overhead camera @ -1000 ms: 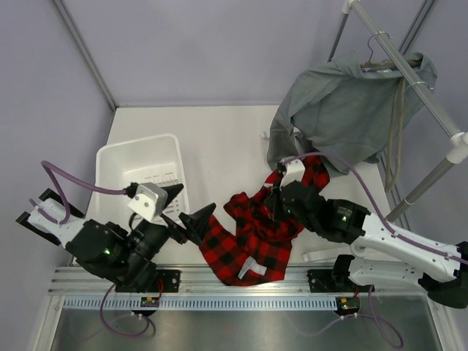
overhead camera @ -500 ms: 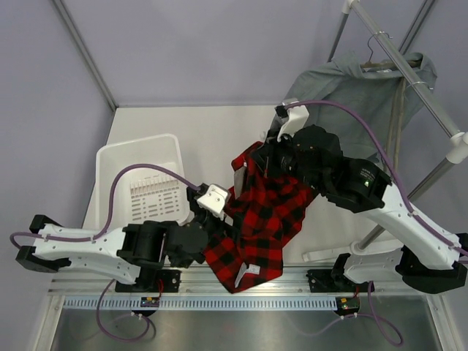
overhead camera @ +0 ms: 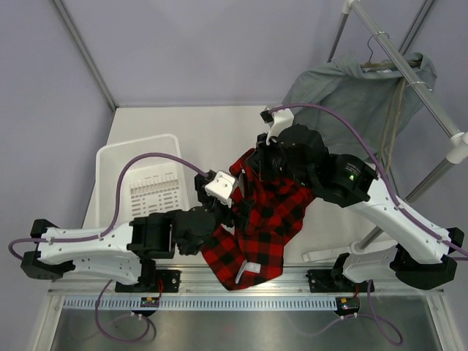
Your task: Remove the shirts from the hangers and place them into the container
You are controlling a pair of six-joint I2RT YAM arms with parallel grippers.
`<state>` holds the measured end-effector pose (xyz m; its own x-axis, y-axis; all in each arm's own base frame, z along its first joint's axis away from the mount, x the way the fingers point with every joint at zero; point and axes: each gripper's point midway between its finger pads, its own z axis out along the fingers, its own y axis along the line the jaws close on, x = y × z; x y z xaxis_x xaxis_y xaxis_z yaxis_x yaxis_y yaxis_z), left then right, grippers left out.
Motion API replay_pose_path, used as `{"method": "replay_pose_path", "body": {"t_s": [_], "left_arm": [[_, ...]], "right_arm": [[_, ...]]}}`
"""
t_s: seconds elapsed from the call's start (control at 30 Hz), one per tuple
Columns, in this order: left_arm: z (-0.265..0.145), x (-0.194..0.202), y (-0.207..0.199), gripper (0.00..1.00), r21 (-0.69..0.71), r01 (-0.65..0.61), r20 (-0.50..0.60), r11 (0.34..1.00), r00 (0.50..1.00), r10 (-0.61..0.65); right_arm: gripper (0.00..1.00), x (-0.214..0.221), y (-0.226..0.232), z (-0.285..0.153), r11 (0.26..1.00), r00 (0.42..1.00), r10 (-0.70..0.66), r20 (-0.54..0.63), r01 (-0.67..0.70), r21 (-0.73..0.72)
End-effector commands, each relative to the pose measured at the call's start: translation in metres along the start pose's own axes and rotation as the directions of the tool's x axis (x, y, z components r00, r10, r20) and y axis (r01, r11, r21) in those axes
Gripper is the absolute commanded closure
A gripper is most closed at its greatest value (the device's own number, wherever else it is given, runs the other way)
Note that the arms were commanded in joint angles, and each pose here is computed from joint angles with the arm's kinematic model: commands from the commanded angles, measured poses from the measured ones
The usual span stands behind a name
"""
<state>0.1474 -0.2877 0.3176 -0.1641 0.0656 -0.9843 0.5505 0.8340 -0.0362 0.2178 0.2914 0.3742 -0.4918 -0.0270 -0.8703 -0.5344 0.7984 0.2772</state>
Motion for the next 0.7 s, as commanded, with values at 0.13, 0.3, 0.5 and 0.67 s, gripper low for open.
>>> {"method": "replay_pose_path", "body": {"t_s": [0.13,0.3,0.5,0.67], "left_arm": [[0.033,-0.016,-0.001,0.01,0.022,0.081,0.015,0.996,0.997,-0.081],[0.064,-0.011,0.006,0.01,0.014,0.073,-0.014,0.997,0.997,-0.073],[0.090,-0.022,0.039,1.00,0.006,0.114,-0.015,0.994,0.993,-0.113],[0.087,-0.048,0.078,1.00,-0.086,0.108,0.039,0.990,0.994,-0.105]], "right_arm": [[1.00,-0.023,0.016,-0.029,0.993,0.998,0.012,0.056,-0.005,-0.116],[1.00,-0.025,0.014,-0.038,0.993,0.998,0.003,0.067,0.005,-0.119],[1.00,-0.035,0.008,-0.050,0.995,0.995,-0.007,0.102,0.017,-0.103],[0.57,-0.043,-0.022,-0.056,0.998,0.990,-0.037,0.137,0.030,0.057]]}}
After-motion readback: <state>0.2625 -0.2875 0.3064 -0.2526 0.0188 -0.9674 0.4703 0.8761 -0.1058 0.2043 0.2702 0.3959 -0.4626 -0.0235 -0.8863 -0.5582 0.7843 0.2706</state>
